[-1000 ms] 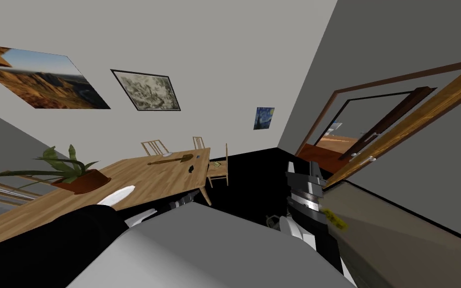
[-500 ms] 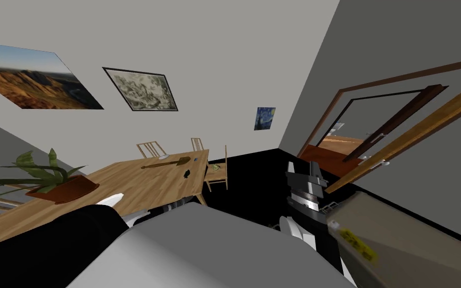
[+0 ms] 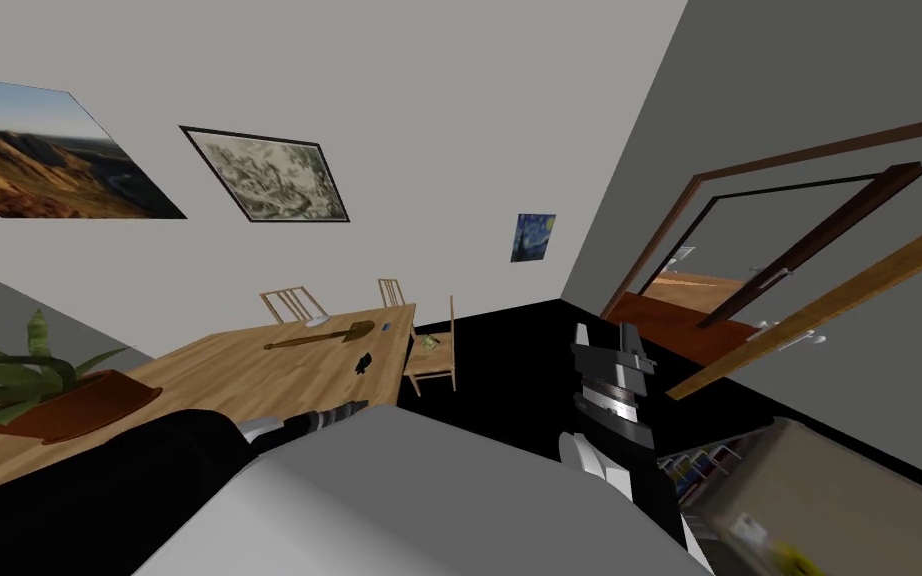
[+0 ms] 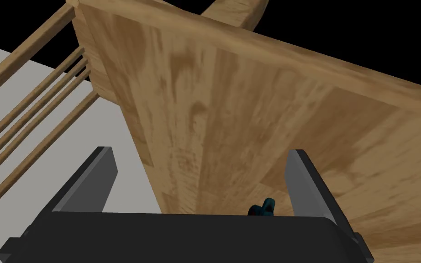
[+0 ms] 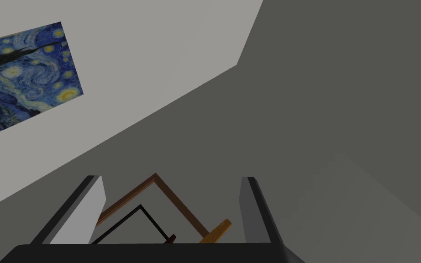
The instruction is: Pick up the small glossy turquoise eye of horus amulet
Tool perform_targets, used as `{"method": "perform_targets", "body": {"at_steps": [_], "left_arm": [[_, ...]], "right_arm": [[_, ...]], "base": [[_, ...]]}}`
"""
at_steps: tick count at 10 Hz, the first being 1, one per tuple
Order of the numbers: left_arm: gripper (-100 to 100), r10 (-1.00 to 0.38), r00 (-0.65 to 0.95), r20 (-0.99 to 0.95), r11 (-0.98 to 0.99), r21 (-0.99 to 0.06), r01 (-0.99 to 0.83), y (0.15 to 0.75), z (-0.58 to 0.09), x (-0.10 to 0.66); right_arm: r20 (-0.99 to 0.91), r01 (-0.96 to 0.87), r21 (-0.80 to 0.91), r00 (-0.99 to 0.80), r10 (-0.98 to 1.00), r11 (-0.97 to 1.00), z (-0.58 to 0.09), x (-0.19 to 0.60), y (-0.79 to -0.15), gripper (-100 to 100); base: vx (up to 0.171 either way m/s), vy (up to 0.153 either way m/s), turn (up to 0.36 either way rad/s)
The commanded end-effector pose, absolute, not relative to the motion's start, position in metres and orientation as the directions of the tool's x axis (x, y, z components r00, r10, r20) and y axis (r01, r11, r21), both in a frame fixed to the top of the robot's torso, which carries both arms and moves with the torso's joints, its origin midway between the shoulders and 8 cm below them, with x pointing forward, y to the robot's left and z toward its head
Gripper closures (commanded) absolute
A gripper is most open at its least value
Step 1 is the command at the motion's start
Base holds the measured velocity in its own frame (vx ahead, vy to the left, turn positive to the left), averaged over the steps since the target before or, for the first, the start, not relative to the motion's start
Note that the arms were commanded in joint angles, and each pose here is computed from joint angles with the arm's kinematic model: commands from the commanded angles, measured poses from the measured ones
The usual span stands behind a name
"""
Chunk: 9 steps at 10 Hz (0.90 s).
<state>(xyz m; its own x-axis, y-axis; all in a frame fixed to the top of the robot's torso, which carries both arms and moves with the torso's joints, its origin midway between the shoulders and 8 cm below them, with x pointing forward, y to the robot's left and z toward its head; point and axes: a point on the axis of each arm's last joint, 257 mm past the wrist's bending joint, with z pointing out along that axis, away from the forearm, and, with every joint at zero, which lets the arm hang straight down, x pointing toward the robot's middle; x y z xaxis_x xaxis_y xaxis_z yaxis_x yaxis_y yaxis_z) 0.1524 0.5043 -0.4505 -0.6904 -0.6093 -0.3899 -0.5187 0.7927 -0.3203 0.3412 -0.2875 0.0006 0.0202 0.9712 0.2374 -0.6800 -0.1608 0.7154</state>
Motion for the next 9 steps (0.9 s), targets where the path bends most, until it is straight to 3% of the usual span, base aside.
{"method": "perform_targets", "body": {"at_steps": [1, 5, 7, 9], "left_arm": [[-100, -0.548, -0.733, -0.402, 0.836, -0.233, -0.497, 0.529, -0.450, 0.142], [-100, -0.406, -0.816, -0.410, 0.905, -0.060, -0.420, 0.575, -0.439, 0.127], [-100, -0.337, -0.849, -0.408, 0.928, 0.009, -0.373, 0.592, -0.432, 0.124], [-100, -0.335, -0.849, -0.408, 0.929, 0.009, -0.371, 0.592, -0.433, 0.125]], "right_arm": [[0.237, -0.680, 0.715, 0.020, 0.971, -0.161, 0.001, 0.341, -0.288, 0], [0.237, -0.680, 0.716, 0.020, 0.971, -0.161, 0.001, 0.341, -0.288, 0], [0.237, -0.680, 0.715, 0.020, 0.971, -0.161, 0.001, 0.341, -0.288, 0], [0.237, -0.680, 0.715, 0.020, 0.971, -0.161, 0.001, 0.341, -0.288, 0]], "base": [[0.216, 0.104, -0.004], [0.268, 0.095, -0.006], [0.188, 0.120, -0.014], [0.133, 0.088, -0.014]]}}
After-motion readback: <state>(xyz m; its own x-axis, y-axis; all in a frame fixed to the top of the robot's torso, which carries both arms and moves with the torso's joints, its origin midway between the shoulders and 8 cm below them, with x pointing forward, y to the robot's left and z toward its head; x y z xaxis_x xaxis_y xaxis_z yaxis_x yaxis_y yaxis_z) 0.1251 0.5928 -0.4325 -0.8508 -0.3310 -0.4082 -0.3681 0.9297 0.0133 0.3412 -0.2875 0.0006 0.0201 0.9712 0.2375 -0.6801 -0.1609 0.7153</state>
